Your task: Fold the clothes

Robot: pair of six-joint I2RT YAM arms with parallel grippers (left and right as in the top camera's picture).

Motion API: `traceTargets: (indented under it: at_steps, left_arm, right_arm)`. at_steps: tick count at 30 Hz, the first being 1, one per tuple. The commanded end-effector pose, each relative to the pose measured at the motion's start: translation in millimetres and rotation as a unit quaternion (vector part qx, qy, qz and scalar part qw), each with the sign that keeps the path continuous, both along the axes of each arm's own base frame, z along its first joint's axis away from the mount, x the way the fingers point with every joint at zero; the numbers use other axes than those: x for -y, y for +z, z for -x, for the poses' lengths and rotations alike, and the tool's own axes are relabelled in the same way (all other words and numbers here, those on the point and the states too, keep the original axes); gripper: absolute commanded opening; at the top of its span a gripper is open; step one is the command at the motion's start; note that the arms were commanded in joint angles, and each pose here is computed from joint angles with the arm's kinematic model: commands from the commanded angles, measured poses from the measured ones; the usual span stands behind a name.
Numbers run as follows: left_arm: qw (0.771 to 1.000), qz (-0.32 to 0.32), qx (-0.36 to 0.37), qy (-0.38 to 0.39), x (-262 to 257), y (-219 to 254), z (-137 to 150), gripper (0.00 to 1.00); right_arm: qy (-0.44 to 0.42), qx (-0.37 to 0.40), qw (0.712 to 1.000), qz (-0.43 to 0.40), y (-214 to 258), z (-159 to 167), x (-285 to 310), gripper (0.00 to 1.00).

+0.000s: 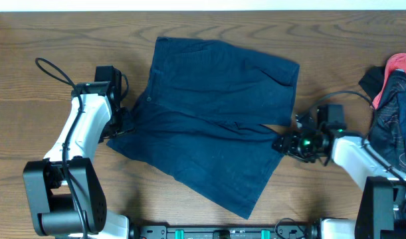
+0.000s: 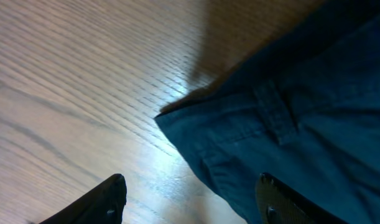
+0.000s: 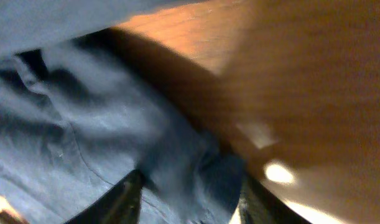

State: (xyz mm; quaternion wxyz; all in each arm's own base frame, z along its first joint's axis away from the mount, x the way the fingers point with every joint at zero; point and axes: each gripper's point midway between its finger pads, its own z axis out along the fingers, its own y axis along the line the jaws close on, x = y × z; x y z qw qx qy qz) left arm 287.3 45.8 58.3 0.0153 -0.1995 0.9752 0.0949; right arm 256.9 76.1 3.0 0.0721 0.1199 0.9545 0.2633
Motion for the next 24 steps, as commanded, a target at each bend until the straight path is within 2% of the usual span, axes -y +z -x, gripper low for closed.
traceTargets:
  at_steps: [1,2,4,9,14,15,16,17,18,19,20,24]
  left_arm:
    - [1.0,0.011,-0.002,0.003,2.4,-0.8,1.6,0.68]
    - [1.0,0.011,-0.002,0.003,2.5,-0.8,1.6,0.68]
    - [1.0,0.011,-0.003,0.002,2.5,-0.8,1.9,0.68]
    - [1.0,0.011,-0.004,0.001,2.5,-0.7,2.5,0.68]
    - [1.0,0.011,0.001,0.001,2.3,-0.7,-0.3,0.69]
    - [1.0,0.011,0.002,0.001,2.4,-0.7,-0.5,0.69]
    - [1.0,0.011,0.002,0.002,2.5,-0.7,-0.6,0.69]
    - [1.0,0.013,0.002,0.001,3.0,-0.9,-0.4,0.69]
    - [1.0,0.019,0.001,0.001,5.1,-1.2,-0.3,0.69]
    - [1.0,0.031,0.001,0.001,9.3,-1.8,0.0,0.69]
    - [0.999,0.048,0.0,0.001,15.1,-2.5,0.7,0.7]
    - [0.991,0.132,-0.017,-0.029,44.1,-2.6,8.7,0.69]
  right_arm:
    - [0.009,-0.02,1.0,0.002,-18.2,18.2,-11.9,0.29]
    - [0.004,-0.021,1.0,0.006,-19.4,17.5,-11.7,0.15]
    - [-0.021,-0.032,0.999,0.03,-23.6,17.2,-2.7,0.01]
    - [-0.093,-0.035,0.988,0.116,-23.7,1.3,48.4,0.01]
    - [-0.177,0.002,0.967,0.186,0.4,-35.5,111.7,0.01]
    - [-0.181,0.014,0.966,0.184,5.2,-42.6,115.8,0.05]
    - [-0.177,0.031,0.969,0.171,12.0,-52.0,115.2,0.17]
    - [-0.159,0.047,0.975,0.15,19.1,-59.8,109.0,0.35]
    - [-0.141,0.057,0.98,0.13,24.6,-64.0,101.5,0.48]
    - [-0.128,0.059,0.984,0.112,29.2,-65.2,94.6,0.55]
    - [-0.126,0.052,0.985,0.107,31.3,-63.3,92.8,0.59]
    - [-0.124,-0.006,0.985,0.119,30.8,-41.8,93.9,0.61]
